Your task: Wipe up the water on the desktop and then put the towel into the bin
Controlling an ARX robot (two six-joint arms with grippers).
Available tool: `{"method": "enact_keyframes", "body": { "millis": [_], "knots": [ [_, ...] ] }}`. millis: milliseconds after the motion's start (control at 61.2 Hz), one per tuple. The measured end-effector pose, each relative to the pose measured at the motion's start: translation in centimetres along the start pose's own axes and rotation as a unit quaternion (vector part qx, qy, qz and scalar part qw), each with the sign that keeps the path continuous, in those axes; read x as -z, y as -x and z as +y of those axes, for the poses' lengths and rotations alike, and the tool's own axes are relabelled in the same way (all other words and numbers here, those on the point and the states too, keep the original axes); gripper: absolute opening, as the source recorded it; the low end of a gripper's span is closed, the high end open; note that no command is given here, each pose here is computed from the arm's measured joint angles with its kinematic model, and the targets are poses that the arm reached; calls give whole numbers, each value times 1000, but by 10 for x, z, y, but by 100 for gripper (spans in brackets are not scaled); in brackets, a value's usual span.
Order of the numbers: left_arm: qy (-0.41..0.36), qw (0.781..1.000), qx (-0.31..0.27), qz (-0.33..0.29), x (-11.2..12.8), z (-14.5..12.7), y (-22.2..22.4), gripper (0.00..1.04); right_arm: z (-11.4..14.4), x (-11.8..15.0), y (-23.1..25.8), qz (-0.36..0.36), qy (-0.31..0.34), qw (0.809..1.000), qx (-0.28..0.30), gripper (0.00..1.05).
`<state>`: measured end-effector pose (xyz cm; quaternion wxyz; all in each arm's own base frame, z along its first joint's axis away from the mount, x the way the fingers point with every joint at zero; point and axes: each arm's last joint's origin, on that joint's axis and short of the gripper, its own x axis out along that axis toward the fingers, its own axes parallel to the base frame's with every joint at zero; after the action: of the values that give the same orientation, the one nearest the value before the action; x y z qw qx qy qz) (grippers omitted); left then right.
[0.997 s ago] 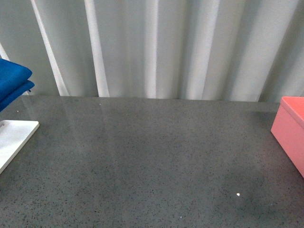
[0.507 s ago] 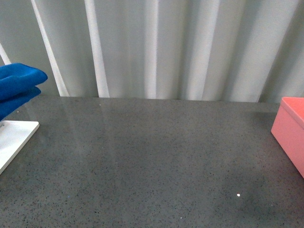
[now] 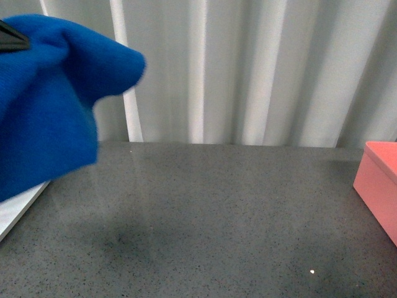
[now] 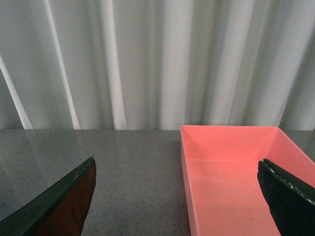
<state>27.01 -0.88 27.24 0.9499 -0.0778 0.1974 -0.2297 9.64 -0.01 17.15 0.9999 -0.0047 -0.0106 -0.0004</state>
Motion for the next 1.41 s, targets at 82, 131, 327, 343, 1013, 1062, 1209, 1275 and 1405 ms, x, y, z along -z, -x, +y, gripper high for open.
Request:
{"method": "enact_keyframes", "body": {
  "millis": [82,131,327,343,1013,1062,1209,1275,1405],
  "knots": [
    [34,997,62,5,16,-21,-4,4,0,0,0,0,0,1000,0,98],
    [49,995,87,9,25,-31,-6,4,0,0,0,0,0,1000,0,98],
    [74,987,143,5,39,-59,-14,4,0,0,0,0,0,1000,0,98],
    [74,987,145,2,38,-60,-15,4,0,0,0,0,0,1000,0,98],
    [66,986,151,-27,37,-74,-24,4,25,-6,-63,166,26,930,-328,98],
    [66,986,151,-27,37,-74,-24,4,33,-6,-66,152,20,913,-379,98],
    [66,986,151,-27,37,-74,-24,4,58,3,-83,130,16,881,-456,98],
    [66,986,151,-27,37,-74,-24,4,70,9,-93,133,4,871,-473,98],
    [67,986,151,-27,37,-74,-25,4,86,8,-113,124,-35,866,-483,98]
  ]
}}
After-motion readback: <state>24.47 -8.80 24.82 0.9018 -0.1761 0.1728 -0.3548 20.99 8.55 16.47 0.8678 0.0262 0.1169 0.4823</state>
